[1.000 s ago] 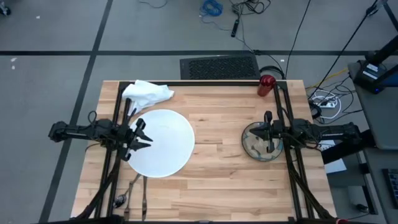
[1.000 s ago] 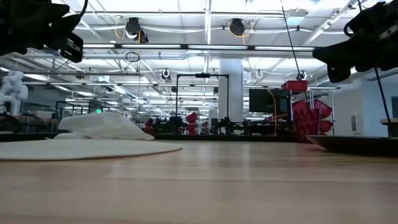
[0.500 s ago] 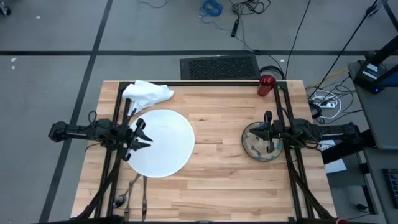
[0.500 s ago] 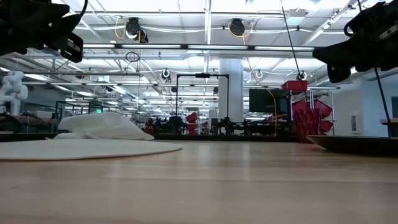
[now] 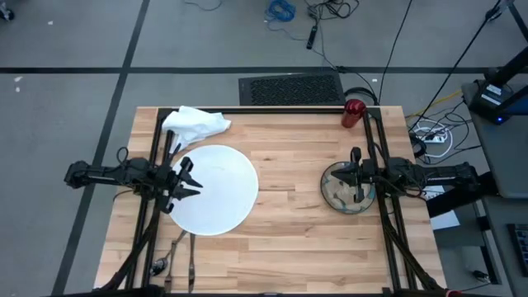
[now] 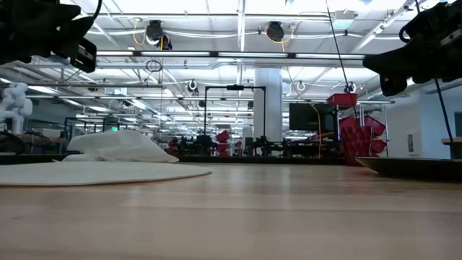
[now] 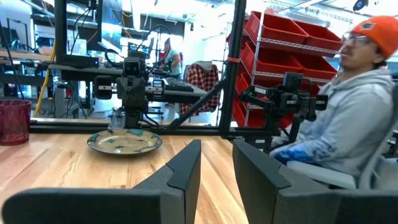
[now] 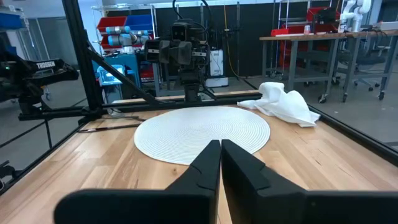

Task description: Set table place

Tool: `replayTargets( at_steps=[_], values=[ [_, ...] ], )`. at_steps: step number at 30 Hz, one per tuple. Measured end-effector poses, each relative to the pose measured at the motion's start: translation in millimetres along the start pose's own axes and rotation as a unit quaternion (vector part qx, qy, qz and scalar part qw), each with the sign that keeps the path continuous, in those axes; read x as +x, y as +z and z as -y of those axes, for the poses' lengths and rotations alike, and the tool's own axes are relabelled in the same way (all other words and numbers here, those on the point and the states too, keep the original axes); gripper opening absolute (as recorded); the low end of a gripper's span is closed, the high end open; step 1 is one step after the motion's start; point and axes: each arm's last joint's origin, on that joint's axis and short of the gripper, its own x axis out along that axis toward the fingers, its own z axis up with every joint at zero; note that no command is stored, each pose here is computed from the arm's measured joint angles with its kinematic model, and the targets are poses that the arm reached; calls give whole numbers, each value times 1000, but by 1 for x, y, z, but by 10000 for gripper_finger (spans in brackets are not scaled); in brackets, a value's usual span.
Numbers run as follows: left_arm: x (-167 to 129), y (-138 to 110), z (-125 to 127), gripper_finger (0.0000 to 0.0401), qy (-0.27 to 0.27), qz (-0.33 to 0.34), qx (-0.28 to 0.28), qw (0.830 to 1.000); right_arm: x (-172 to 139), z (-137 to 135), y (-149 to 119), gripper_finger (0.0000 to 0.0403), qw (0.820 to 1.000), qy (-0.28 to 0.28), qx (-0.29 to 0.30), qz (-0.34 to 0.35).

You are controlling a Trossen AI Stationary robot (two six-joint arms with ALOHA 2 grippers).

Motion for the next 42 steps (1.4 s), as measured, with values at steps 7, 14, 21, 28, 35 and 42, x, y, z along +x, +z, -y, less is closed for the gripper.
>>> replayTargets(
  at_steps=[7, 14, 21, 28, 35, 42],
  values=[
    [0, 0, 0, 79, 0, 0, 0, 1000, 0, 0, 0, 0, 1000, 0, 0, 0],
    [0, 0, 0, 79, 0, 0, 0, 1000, 0, 0, 0, 0, 1000, 0, 0, 0],
    [0, 0, 0, 79, 0, 0, 0, 1000, 0, 0, 0, 0, 1000, 0, 0, 0],
    [0, 0, 0, 79, 0, 0, 0, 1000, 0, 0, 0, 0, 1000, 0, 0, 0],
    [0, 0, 0, 79, 0, 0, 1, 1000, 0, 0, 0, 0, 1000, 0, 0, 0],
    [0, 6, 1, 79, 2, 31, 86, 996, 0, 0, 0, 0, 1000, 0, 0, 0]
  ],
)
